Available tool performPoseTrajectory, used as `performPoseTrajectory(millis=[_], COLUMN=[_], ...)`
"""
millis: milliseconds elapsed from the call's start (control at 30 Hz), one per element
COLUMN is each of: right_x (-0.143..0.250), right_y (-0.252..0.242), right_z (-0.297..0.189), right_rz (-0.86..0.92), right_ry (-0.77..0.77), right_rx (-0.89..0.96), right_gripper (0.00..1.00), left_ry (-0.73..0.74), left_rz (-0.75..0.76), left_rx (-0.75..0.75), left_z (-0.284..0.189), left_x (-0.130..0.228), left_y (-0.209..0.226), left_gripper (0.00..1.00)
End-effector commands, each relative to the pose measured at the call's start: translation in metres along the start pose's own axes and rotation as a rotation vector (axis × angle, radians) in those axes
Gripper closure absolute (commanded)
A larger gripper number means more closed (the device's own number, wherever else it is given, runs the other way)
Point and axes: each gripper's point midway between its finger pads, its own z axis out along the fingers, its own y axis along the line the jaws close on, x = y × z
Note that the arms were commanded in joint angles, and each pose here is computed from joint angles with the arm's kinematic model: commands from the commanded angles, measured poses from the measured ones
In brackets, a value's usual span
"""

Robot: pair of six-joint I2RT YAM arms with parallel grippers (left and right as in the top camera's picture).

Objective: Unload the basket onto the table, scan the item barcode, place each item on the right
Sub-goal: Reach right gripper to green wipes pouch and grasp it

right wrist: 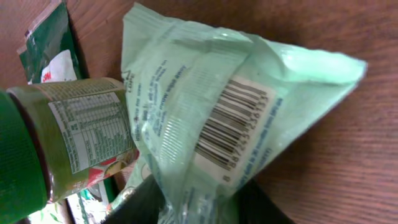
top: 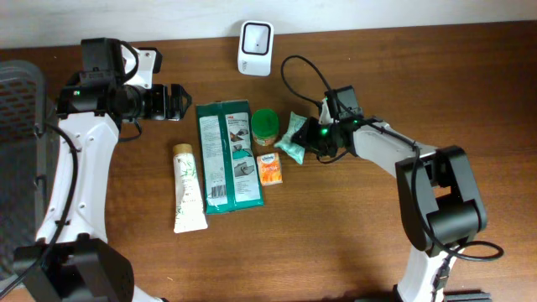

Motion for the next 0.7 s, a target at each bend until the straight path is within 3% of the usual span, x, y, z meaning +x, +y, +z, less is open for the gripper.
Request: performPoseTrajectory(millis=[0, 67, 133, 200, 233, 267, 300, 333, 400, 467, 500, 600, 667], right_x=[-0.01, -0.008, 0.01, 0.022, 0.021, 0.019, 0.013, 0.008, -0.001, 0.001, 0.008, 0.019, 0.027], right_y=[-0.004, 0.012, 0.013, 0.001, -0.007, -0.006, -0.004, -0.002, 0.004, 0.003, 0.001, 0.003, 0.0], right_z=[-0.011, -0.038, -0.059, -0.067, -0.067, -0.068, -0.071, -0.075, -0.085, -0.087, -0.088, -0.084, -0.081], right_rz=[-0.092, -0.411, -0.691, -0.854, -0.868, -0.849, -0.779, -0.732, -0.569, -0.409, -0.329, -0.296, -0.279], right_ry=[-0.011, 0.037, 0.14, 0.21, 0.219, 0.215, 0.201, 0.193, 0.183, 0.2, 0.225, 0.257, 0.277], right_rx=[-0.014, -0.112, -0.158, -0.128, -0.083, -0.08, -0.066, -0.06, -0.043, -0.016, -0.002, 0.03, 0.085], right_gripper=[0.88, 0.96, 0.96, 0.95, 0.76, 0.41, 0.28, 0.28, 0.34, 0.56, 0.75, 0.93, 0.96], left_ry=[-0.007, -0.007, -0.007, -0.007, -0.007, -0.008, -0.007, -0.007, -0.007, -0.007, -0.007, -0.007, -0.007], left_rz=[0.016, 0.016, 0.016, 0.016, 0.016, 0.016, 0.016, 0.016, 0.016, 0.016, 0.016, 0.016, 0.016], left_rx=[0.01, 0.011, 0.01, 0.01, 0.01, 0.01, 0.01, 0.01, 0.01, 0.01, 0.01, 0.01, 0.01], left_z=[-0.001, -0.001, -0.001, -0.001, -0.001, -0.001, -0.001, -0.001, -0.001, -0.001, -0.001, -0.001, -0.001], left_x=[-0.002, -0.002, -0.002, -0.002, -0.002, -0.002, -0.002, -0.002, -0.002, -0.002, -0.002, -0.002, -0.002], left_y=[0.001, 0.0, 0.001, 0.001, 0.001, 0.001, 0.001, 0.001, 0.001, 0.001, 0.001, 0.001, 0.001], left_gripper=[0.01, 0.01, 0.01, 0.01, 0.01, 0.01, 0.01, 0.01, 0.01, 0.01, 0.01, 0.01, 0.01])
